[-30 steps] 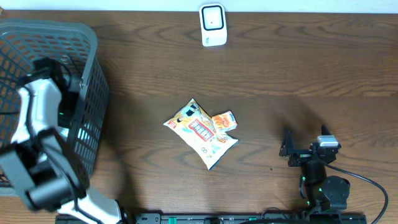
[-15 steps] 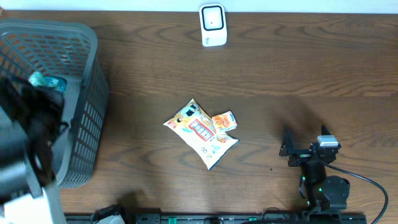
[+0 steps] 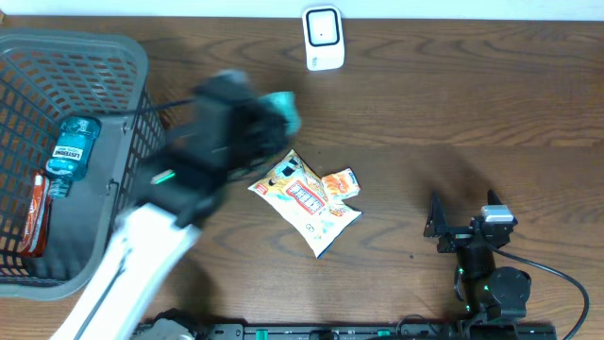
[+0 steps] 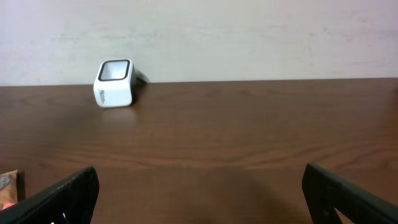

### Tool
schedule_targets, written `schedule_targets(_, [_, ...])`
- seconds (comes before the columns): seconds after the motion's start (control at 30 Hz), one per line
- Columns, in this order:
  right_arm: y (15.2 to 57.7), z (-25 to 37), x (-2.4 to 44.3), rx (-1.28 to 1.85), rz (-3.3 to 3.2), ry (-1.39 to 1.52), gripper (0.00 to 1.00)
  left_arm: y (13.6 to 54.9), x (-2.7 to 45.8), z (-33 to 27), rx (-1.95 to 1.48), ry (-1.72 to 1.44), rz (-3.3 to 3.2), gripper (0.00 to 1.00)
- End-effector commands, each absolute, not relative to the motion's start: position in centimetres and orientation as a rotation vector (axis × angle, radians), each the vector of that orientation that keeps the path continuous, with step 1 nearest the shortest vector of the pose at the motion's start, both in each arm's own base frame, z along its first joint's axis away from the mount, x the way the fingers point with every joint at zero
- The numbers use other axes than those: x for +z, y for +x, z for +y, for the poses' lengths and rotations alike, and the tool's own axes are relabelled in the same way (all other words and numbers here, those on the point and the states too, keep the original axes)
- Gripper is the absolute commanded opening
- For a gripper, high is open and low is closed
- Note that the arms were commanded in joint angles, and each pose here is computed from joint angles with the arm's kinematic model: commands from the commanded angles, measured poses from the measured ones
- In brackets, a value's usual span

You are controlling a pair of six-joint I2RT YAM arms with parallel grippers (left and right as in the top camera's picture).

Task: Scan the item barcode
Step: 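Carry the green pack out and drop it right of the snacks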

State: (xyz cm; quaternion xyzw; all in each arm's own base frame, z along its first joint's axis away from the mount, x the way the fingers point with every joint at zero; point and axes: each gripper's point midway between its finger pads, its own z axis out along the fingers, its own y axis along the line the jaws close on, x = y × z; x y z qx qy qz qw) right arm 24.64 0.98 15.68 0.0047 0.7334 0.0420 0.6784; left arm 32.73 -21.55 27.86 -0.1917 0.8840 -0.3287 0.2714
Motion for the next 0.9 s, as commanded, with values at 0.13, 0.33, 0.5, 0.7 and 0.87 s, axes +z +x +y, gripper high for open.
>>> schedule_targets(0.13, [24.6, 0.9, 15.6, 0.089, 1.651, 0.014, 0.99, 35.2, 16.6, -35.0, -0.916, -0.276, 2.516, 0.07])
schedule_targets(0.33, [24.6, 0.9, 15.5, 0.089, 1.652, 0.014, 0.99, 34.6, 9.5, -37.8, -0.875, -0.248, 2.634, 0.08])
schedule_targets(0.5, [24.6, 0.8, 15.5, 0.089, 1.652, 0.014, 0.99, 34.0, 9.0, -38.1, -0.897, -0.234, 2.667, 0.38])
schedule_targets(0.7, [24.6, 0.9, 15.5, 0.089, 1.652, 0.014, 0.99, 34.0, 13.5, -38.8, -1.025, -0.053, 2.622, 0.94])
schedule_targets(0.87, [24.6, 0.9, 15.5, 0.089, 1.652, 0.014, 0.99, 35.4, 21.8, -34.9, -0.985, 0.076, 2.484, 0.98])
